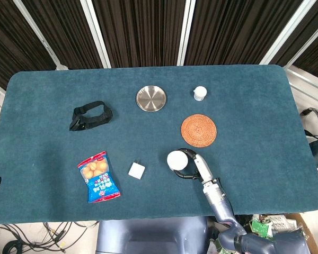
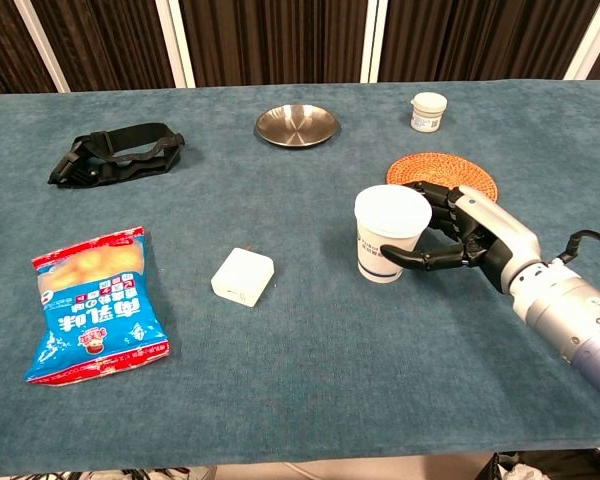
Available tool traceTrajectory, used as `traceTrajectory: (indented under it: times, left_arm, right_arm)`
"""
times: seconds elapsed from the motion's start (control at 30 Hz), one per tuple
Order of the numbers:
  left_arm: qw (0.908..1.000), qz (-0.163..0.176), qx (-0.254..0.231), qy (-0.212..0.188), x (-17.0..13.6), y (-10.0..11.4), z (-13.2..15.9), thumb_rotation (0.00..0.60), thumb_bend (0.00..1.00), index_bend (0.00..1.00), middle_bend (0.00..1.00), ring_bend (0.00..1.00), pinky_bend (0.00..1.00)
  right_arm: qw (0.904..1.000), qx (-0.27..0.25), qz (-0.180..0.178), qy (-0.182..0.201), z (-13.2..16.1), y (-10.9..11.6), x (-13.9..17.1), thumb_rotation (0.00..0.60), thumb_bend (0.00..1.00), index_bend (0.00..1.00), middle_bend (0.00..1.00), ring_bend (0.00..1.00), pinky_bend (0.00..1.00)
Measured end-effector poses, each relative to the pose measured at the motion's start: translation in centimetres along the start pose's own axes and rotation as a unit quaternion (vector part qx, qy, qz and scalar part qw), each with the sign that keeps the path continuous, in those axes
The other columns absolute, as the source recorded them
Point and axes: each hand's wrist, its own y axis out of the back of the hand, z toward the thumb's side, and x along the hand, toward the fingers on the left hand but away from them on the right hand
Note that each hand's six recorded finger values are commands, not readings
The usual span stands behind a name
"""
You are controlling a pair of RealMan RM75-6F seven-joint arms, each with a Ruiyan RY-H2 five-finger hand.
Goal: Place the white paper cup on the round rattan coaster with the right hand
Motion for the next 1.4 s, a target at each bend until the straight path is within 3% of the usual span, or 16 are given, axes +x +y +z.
traceTrajectory:
  times: [0.97,1.17,1.4]
  left_arm:
    - [1.0000,-0.001,-0.002,-0.001,0.0,0.0,0.0,0.600,0.26,0.00,0.03,0.00,0.00]
    - [1.0000,-0.001,-0.004,-0.001,0.0,0.0,0.1,0.600,0.26,0.00,0.03,0.00,0.00]
    - [1.0000,-0.002,-0.006,-0.001,0.0,0.0,0.1,0.600,0.26,0.00,0.03,0.00,0.00]
  right_arm:
    - [0.9999,0.003,-0.005,0.011,1.1,0.7,-0.6,0.600,0.19,0.35,0.31,0.32,0.13]
    - [0.9997,0.013,-0.014,0.017,2.0,2.0,-1.5,0.600,0.19,0.35,0.31,0.32,0.13]
    - [0.9989,0.026,-0.038,-0.006,2.0,4.9,-3.9,0.600,0.19,0.35,0.31,0.32,0.13]
